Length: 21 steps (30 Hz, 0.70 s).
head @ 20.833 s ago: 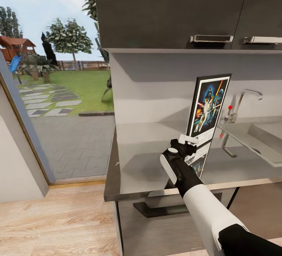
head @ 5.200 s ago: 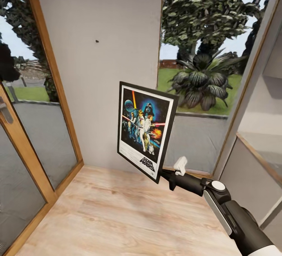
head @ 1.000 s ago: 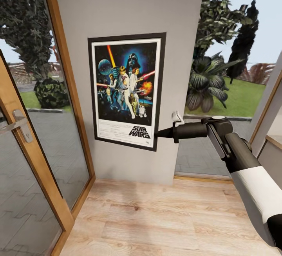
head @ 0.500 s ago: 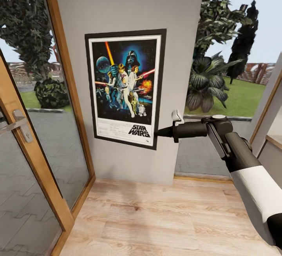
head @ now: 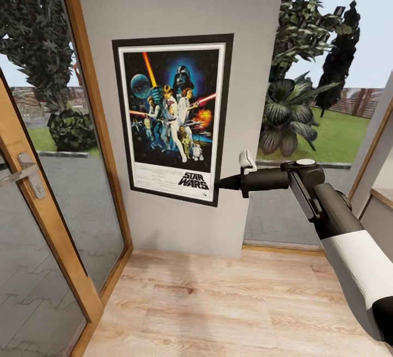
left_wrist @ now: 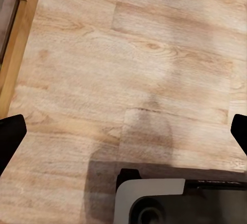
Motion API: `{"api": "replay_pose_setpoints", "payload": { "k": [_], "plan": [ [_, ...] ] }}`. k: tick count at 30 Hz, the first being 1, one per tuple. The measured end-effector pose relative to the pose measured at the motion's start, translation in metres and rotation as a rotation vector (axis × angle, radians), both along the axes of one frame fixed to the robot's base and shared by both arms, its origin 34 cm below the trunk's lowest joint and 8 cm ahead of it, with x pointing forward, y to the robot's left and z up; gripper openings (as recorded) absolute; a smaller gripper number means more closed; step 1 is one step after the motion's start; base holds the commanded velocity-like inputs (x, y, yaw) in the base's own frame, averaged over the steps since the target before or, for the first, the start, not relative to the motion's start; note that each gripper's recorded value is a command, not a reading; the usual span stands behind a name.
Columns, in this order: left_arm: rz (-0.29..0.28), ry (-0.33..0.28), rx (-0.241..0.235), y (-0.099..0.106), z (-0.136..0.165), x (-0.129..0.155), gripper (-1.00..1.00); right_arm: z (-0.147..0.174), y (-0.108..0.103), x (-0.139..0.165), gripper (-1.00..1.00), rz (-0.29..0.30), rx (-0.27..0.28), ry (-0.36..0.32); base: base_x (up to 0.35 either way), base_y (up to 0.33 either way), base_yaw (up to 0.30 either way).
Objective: Pick up the poster from the kitchen countertop and hang it on one of the wall nails in the kitchen.
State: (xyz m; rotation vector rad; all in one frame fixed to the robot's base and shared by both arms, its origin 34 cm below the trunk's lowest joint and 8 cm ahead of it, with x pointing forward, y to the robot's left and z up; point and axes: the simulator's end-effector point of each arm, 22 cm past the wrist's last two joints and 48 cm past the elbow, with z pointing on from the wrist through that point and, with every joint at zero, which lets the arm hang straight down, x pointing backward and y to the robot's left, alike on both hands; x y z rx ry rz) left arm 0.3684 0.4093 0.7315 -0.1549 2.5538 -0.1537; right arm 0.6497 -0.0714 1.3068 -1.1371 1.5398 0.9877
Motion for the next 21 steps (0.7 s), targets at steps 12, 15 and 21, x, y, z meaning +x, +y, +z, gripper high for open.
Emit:
{"api": "replay_pose_setpoints", "payload": {
  "k": [12,15,21],
  "plan": [
    [-0.010,-0.038,0.013,0.0010,0.0042,0.0064,1.00,-0.0044,0.0060,-0.0033,-1.00,0.015,-0.014,0.001,0.000,0.000,0.000],
    [-0.011,-0.038,0.013,0.0010,0.0043,0.0064,1.00,-0.0044,0.0062,-0.0033,-1.00,0.015,-0.014,0.001,0.000,0.000,0.000],
    [-0.011,-0.038,0.014,0.0010,0.0043,0.0065,1.00,-0.0044,0.0063,-0.0034,-1.00,0.016,-0.014,0.001,0.000,0.000,0.000]
  ]
}}
